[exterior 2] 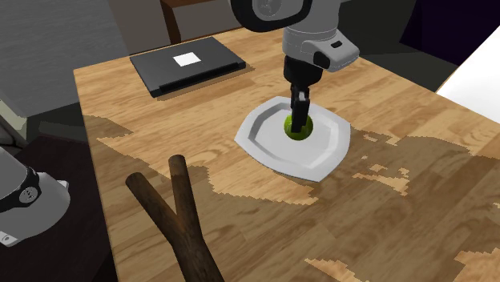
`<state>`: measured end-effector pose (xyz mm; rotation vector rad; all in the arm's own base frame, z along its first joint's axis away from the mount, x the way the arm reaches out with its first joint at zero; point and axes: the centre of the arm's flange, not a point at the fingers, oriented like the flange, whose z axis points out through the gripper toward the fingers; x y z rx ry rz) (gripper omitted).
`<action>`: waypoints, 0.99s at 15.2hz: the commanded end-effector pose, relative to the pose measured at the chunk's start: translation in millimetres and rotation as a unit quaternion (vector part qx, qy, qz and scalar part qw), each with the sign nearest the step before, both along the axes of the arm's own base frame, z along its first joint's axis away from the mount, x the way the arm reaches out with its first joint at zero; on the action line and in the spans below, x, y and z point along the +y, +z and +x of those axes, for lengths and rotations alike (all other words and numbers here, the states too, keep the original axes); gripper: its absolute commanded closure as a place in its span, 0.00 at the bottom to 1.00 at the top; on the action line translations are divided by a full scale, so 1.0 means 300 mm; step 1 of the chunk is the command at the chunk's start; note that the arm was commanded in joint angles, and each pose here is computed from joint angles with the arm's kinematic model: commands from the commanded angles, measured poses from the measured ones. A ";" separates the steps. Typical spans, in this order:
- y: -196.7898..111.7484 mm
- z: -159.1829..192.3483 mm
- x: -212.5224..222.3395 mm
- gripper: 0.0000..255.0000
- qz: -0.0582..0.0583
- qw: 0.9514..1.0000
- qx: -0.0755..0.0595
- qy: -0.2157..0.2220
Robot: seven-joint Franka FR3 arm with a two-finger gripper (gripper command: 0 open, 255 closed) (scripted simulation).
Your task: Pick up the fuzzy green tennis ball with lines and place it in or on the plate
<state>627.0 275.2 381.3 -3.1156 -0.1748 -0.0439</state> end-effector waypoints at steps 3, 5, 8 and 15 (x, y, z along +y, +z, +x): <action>0.000 0.000 0.000 0.00 0.000 1.000 0.000 0.000; 0.088 -0.002 -0.002 0.00 0.000 1.000 0.000 0.000; 0.167 -0.004 -0.004 0.00 0.000 1.000 0.000 0.000; 0.167 -0.004 -0.004 0.00 0.000 1.000 0.000 0.000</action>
